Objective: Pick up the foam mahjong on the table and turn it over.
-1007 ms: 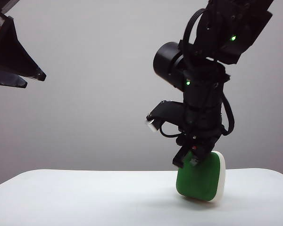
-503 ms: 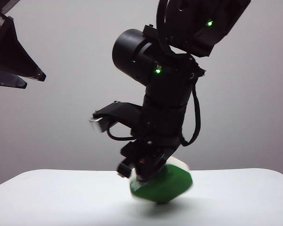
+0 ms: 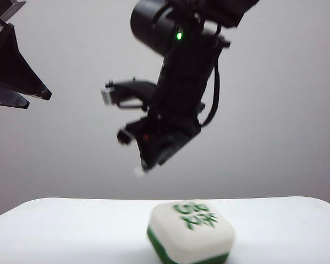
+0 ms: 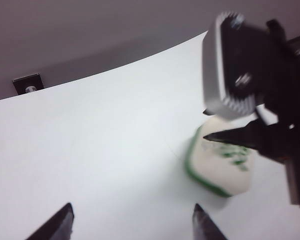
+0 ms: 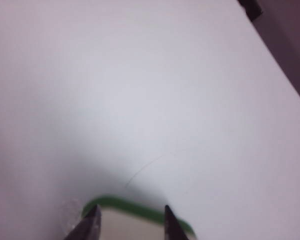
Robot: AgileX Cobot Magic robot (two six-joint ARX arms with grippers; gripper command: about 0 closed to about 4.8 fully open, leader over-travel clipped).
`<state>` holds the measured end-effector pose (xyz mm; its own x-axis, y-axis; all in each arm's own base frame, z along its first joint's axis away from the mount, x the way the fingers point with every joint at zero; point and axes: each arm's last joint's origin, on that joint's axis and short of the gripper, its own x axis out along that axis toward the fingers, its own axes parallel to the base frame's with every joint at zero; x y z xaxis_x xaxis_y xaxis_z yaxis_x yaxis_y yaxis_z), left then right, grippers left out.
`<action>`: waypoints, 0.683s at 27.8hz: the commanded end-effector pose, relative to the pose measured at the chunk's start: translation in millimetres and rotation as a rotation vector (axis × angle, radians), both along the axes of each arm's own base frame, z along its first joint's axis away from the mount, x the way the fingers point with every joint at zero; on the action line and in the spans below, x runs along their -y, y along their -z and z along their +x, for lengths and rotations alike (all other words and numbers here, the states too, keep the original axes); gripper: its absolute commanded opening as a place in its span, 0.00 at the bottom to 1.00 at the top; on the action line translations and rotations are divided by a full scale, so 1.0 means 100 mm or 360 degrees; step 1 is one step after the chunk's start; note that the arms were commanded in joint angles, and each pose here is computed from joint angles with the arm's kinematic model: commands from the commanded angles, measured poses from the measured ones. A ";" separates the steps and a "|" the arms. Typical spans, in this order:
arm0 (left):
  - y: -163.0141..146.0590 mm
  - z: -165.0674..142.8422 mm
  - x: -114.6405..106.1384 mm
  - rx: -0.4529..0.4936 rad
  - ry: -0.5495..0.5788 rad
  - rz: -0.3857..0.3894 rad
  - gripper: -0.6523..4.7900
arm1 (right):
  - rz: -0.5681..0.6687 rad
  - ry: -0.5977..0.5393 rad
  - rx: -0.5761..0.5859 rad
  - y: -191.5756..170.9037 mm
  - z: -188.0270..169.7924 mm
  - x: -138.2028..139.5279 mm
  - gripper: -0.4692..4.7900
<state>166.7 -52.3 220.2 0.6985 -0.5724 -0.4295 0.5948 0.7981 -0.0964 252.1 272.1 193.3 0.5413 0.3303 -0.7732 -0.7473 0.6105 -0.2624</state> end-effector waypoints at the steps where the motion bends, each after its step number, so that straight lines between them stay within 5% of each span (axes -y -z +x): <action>1: -0.02 0.00 0.00 0.0014 0.0005 -0.0010 0.68 | 0.0054 0.0039 -0.0007 -0.12 -0.03 0.03 0.39; 10: -0.02 0.01 -0.01 0.0027 -0.0061 0.0029 0.66 | 0.0161 0.0309 -0.0124 -0.41 -0.08 0.33 0.36; 13: -0.02 0.01 -0.02 0.0035 -0.0094 0.0050 0.59 | 0.0252 0.0378 -0.0185 -0.58 -0.08 0.52 0.36; 16: -0.02 0.01 -0.02 0.0060 -0.0073 0.0086 0.37 | 0.0288 0.0466 -0.0194 -0.72 -0.09 0.73 0.36; 19: -0.02 0.02 -0.02 0.0072 -0.0069 0.0104 0.32 | 0.0350 0.0508 -0.0171 -0.82 -0.13 0.91 0.35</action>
